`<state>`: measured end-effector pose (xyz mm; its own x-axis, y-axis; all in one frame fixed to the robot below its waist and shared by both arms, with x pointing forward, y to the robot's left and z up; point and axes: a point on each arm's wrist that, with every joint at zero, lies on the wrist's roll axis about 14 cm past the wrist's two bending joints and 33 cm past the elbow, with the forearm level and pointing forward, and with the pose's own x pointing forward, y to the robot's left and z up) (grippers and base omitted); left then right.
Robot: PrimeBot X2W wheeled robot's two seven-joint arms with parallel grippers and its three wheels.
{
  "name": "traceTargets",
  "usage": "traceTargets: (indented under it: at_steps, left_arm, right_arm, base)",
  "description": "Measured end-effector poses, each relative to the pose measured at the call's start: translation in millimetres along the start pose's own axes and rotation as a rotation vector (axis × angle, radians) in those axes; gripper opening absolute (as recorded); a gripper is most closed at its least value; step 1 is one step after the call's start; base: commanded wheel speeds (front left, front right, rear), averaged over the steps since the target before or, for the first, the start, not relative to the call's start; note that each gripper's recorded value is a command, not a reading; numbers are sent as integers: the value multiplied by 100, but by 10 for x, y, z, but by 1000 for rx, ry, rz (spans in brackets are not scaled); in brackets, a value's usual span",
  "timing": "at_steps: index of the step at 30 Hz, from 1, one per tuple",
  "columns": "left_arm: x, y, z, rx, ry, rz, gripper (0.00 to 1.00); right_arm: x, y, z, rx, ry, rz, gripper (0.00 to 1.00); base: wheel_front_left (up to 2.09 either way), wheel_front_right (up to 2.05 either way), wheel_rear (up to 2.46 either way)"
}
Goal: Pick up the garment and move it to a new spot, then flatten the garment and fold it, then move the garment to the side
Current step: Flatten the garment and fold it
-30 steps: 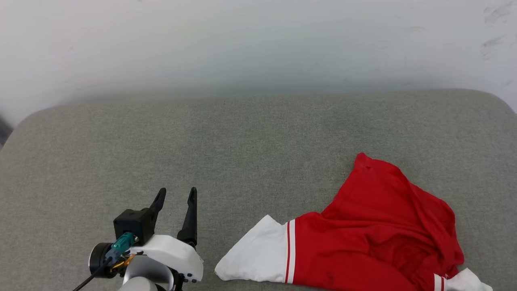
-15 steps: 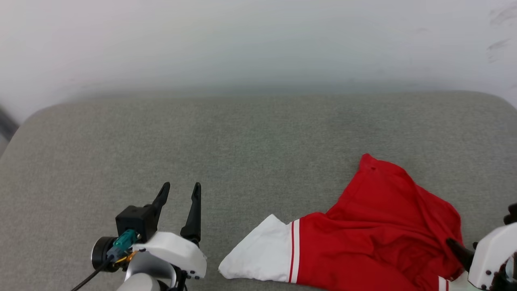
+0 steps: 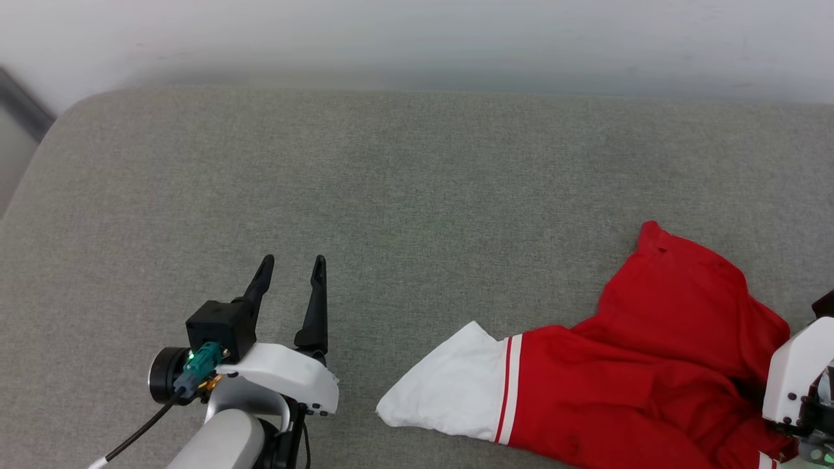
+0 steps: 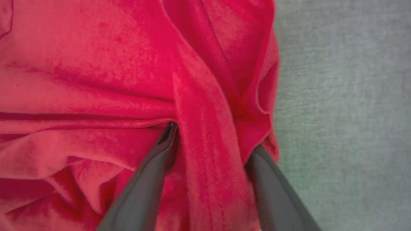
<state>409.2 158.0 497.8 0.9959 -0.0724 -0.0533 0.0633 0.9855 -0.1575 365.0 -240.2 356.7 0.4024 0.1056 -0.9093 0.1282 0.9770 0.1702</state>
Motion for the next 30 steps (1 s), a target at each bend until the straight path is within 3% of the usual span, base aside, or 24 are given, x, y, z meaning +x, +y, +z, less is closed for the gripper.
traceTargets:
  at_steps: [1,8,24,27,30]
  left_arm:
    - [-3,10,-9,1,2,4,100]
    - [8,-33,12,1,-8,-7,100]
    - [190,-26,-91,-5,-1,-9,100]
    - [221,41,-166,-9,13,13,100]
    - [261,87,-247,-10,29,26,100]
  right_arm:
    - [7,2,-5,0,6,0,0]
    - [-87,201,234,-65,-100,41,0]
    - [-540,1583,2056,-481,-528,209,0]
    - [-398,1783,2180,-509,-534,241,0]
    - [-64,1863,2078,-511,-464,264,0]
  base:
    - [0,0,0]
    - [0,0,0]
    - [0,0,0]
    - [0,0,0]
    - [0,0,0]
